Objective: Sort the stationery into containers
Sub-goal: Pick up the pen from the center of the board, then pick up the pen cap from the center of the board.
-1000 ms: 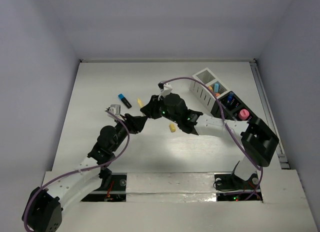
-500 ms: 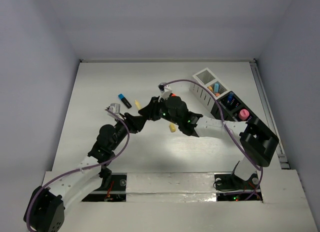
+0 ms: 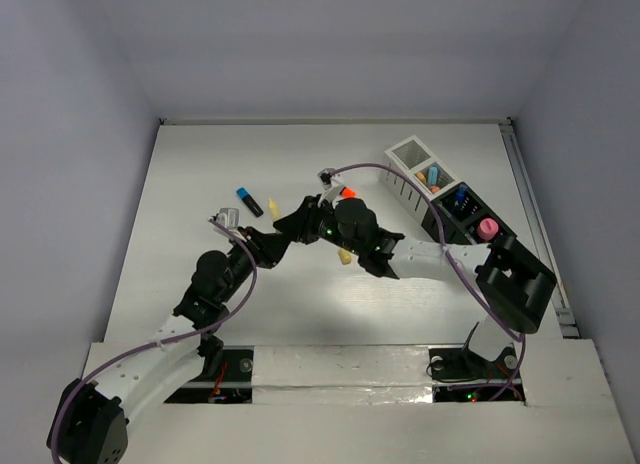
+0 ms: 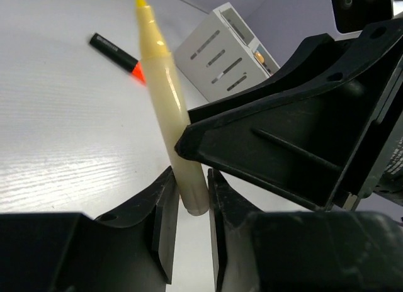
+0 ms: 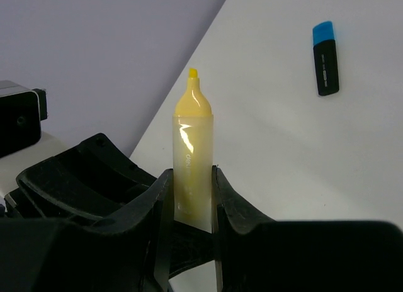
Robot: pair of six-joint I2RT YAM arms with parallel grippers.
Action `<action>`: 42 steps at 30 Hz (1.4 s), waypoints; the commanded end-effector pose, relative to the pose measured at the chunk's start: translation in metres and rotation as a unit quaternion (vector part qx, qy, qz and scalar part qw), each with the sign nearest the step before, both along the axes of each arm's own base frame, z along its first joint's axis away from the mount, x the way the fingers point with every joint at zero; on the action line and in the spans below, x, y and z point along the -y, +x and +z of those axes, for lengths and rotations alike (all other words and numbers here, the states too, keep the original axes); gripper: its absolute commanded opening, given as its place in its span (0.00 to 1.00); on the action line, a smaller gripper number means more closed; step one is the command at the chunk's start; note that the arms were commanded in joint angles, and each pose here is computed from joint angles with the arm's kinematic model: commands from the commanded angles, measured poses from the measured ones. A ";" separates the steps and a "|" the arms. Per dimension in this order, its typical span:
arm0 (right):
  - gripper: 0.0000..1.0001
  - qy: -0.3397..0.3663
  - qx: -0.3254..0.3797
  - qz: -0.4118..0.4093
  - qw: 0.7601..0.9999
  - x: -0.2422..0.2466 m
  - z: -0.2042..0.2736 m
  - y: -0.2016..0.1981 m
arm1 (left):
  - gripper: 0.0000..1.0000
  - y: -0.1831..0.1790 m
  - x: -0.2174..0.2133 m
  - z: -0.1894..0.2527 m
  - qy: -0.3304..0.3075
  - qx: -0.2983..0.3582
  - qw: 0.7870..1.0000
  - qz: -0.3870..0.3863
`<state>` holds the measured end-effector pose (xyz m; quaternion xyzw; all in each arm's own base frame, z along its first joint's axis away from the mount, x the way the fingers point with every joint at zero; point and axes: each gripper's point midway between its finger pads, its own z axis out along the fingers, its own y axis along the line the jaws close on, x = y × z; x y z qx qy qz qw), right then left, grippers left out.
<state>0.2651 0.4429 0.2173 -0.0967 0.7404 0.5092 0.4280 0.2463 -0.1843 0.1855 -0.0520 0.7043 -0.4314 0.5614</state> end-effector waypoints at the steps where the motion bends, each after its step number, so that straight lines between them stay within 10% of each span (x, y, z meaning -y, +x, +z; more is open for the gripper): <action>1: 0.00 -0.005 -0.022 0.046 0.999 -0.004 -0.015 -0.032 | 0.08 0.011 -0.013 0.026 -0.013 0.044 0.998 0.040; 9: 0.04 -0.027 -0.024 0.012 0.999 0.019 -0.023 -0.032 | 0.00 0.008 -0.008 0.018 0.009 0.045 0.999 0.021; 13: 0.39 -0.042 -0.012 0.004 0.999 0.031 -0.015 -0.034 | 0.00 0.006 -0.002 0.013 0.024 0.045 0.999 0.001; 17: 0.54 -0.039 -0.012 -0.021 0.999 0.056 -0.003 -0.024 | 0.00 0.004 0.002 0.013 0.030 0.050 0.998 -0.012; 32: 0.36 -0.234 -0.131 -0.008 0.963 0.128 -0.121 -0.043 | 0.00 -0.001 0.017 0.011 0.031 0.057 0.996 -0.058; 42: 0.44 -0.251 -0.165 -0.026 0.953 0.120 -0.173 -0.024 | 0.00 -0.002 0.016 0.014 0.028 0.064 0.996 -0.058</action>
